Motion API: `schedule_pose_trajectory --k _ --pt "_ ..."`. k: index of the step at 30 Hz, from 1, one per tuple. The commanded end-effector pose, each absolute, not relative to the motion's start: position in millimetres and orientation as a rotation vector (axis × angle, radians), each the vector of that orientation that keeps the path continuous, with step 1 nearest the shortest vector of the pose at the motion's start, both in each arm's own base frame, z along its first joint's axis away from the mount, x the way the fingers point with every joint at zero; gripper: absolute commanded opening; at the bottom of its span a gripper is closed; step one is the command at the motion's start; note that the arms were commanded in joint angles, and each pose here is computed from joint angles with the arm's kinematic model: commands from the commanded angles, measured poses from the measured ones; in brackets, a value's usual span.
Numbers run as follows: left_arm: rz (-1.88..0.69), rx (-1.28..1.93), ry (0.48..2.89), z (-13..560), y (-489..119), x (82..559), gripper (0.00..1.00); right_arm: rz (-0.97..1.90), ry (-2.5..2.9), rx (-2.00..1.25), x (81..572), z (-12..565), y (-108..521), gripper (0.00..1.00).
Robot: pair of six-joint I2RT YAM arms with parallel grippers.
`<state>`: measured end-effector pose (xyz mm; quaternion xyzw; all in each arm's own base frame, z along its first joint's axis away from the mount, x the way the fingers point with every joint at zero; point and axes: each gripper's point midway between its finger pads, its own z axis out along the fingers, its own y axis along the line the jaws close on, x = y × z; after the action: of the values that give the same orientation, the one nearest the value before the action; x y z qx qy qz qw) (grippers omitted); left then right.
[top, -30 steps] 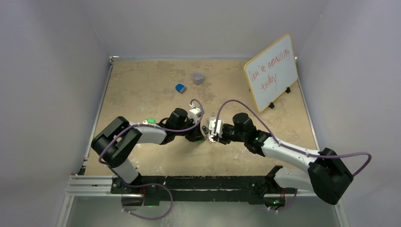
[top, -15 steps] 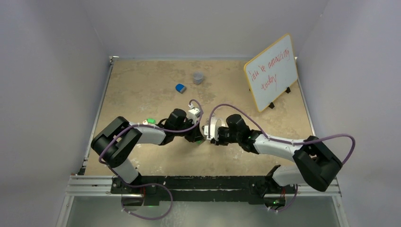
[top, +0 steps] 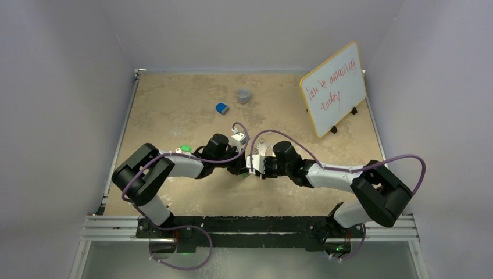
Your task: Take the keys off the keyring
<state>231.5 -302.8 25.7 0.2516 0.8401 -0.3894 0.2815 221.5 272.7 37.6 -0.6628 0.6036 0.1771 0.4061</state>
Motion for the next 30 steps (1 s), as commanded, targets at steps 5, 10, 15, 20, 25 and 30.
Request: schedule_pose_trajectory --k 5,10,15,20,25,30 --pt "-1.029 0.673 2.282 18.8 -294.6 225.7 0.00 0.398 1.439 -1.676 233.7 53.1 286.8 0.24" --pt "-1.030 0.672 2.280 19.3 -294.7 225.9 0.00 0.410 1.445 -1.717 227.7 45.8 288.7 0.24" --pt "-1.031 0.671 2.279 19.9 -294.8 225.9 0.00 0.394 1.455 -1.729 228.3 40.2 289.3 0.23" --pt "-1.029 0.673 2.282 19.3 -294.5 225.4 0.00 0.385 1.479 -1.727 232.1 36.7 291.2 0.06" --pt "-0.999 0.649 2.297 17.6 -289.8 227.7 0.00 0.399 1.469 -1.716 230.5 41.0 292.3 0.00" --pt "-0.980 0.579 2.309 17.7 -279.5 232.8 0.00 0.409 1.421 -1.672 228.2 58.1 293.0 0.00"
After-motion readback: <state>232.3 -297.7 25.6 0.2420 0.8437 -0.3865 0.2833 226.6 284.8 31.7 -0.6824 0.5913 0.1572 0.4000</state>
